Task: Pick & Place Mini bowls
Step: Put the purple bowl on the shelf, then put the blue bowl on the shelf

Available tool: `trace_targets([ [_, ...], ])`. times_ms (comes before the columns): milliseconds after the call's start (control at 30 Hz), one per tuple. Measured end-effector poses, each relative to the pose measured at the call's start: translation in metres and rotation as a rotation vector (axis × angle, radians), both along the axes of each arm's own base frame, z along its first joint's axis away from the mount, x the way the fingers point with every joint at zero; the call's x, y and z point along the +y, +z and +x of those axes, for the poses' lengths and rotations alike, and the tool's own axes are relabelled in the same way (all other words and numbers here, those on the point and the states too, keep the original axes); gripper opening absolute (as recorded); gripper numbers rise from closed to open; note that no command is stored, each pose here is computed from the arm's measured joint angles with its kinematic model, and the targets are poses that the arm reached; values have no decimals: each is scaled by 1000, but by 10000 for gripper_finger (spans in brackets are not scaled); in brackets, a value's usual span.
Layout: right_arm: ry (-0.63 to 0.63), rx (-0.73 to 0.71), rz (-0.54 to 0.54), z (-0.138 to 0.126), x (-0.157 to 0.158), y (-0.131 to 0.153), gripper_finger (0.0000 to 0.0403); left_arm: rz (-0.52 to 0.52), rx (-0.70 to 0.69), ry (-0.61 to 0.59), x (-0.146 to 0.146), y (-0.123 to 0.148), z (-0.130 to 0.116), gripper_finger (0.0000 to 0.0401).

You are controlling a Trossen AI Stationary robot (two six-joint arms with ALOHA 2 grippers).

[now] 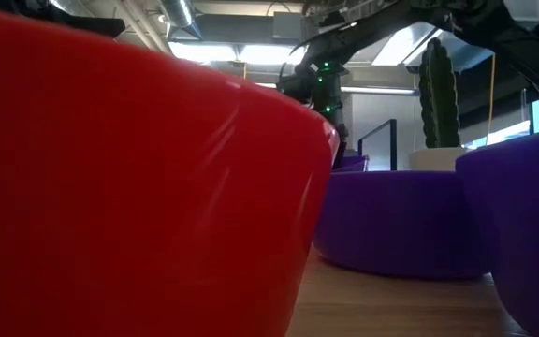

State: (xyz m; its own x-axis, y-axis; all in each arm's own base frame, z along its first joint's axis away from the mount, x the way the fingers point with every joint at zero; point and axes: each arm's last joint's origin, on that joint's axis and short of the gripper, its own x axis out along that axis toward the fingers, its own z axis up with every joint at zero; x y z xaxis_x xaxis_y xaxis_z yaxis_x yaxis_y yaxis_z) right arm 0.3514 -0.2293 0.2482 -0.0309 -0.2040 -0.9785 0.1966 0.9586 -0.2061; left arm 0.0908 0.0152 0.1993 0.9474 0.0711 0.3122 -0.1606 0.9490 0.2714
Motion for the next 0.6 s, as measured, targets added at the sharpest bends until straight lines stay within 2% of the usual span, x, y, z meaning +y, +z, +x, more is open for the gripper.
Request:
trace_targets([
  [433, -38, 44, -79, -1, -2, 1, 154, 0, 0, 0, 0, 0, 0, 4],
  [600, -85, 11, -146, 0, -2, 28, 181, 0, 0, 1, 0, 0, 0, 5],
])
